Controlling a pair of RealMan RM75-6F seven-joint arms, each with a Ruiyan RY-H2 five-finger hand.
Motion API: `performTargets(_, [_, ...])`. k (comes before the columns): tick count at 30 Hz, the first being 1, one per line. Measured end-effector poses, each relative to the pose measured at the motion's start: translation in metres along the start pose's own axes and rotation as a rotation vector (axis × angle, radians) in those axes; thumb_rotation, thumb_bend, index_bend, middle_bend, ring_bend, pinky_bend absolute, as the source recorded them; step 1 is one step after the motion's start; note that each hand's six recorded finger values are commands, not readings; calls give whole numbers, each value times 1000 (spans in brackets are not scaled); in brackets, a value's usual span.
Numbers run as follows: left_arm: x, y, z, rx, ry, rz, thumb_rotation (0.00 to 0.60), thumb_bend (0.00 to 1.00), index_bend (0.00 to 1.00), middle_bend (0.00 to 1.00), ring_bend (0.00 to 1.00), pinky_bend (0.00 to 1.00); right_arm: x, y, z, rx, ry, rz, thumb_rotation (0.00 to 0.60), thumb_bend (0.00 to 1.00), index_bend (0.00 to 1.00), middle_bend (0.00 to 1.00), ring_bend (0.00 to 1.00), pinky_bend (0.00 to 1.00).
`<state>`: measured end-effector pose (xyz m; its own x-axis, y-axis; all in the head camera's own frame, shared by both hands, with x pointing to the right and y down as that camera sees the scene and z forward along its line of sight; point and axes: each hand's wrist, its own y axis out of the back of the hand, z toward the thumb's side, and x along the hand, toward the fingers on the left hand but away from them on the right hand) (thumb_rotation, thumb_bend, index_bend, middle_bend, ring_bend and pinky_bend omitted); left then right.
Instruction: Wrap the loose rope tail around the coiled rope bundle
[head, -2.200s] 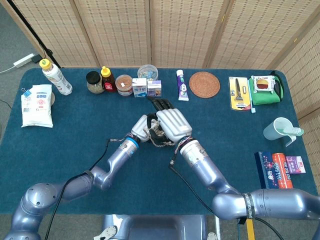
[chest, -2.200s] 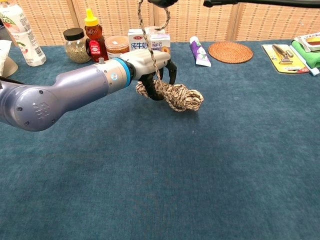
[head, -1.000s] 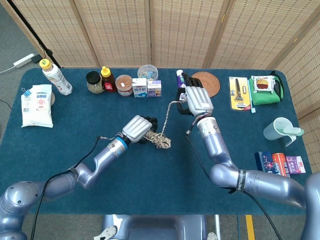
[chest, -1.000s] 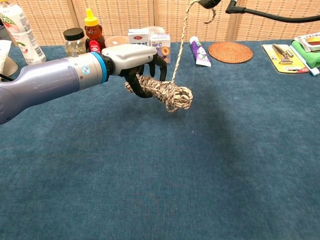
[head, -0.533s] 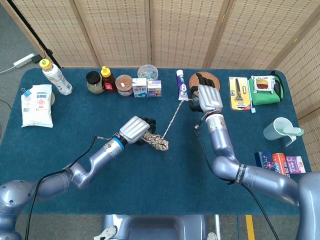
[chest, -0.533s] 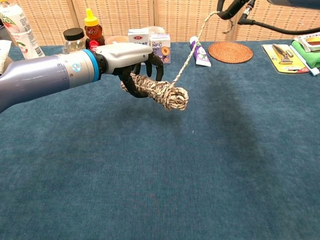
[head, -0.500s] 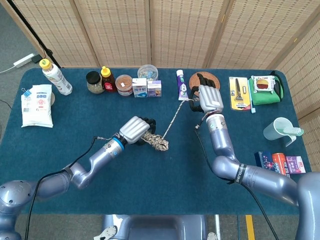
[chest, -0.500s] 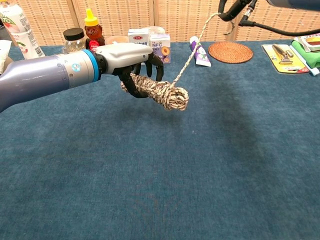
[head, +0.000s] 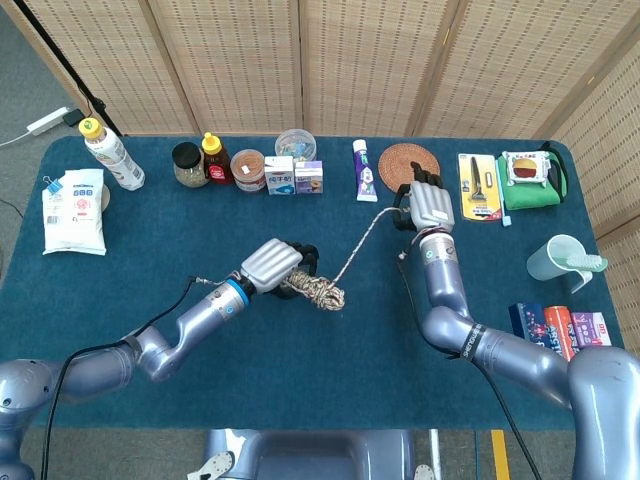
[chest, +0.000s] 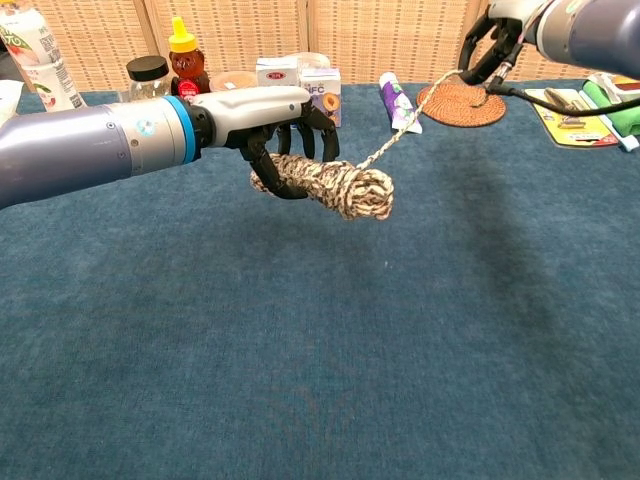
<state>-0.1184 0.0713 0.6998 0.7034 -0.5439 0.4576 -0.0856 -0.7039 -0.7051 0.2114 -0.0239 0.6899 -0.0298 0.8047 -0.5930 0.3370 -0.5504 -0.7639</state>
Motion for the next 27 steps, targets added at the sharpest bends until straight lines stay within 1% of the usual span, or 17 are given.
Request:
performTargets(5, [2,10,9,-108,-10,15,600,288,510,297,337,456,1,-14,-10,22,-19,25,600,535,620,0,0,0])
performTargets(9, [5,19,18,-173,-17,25,600,288,511,297,339,456,5,-22,-15,33,-13,40,600,534,620,0,0,0])
performTargets(13, [7,27,21,-179,-9,44,600,288,512,298,341,456,10,-28,-17,33,-3,53,600,534,620,0,0,0])
performTargets(19, [10,39,24,-146,21,95,600,288,512,299,342,456,22,-32,-18,44,25,63,600,534,620,0,0,0])
performTargets(27, [7,55,33,-141,76,156,600,288,512,299,341,456,49,-39,-21,56,73,93,600,534,620,0,0,0])
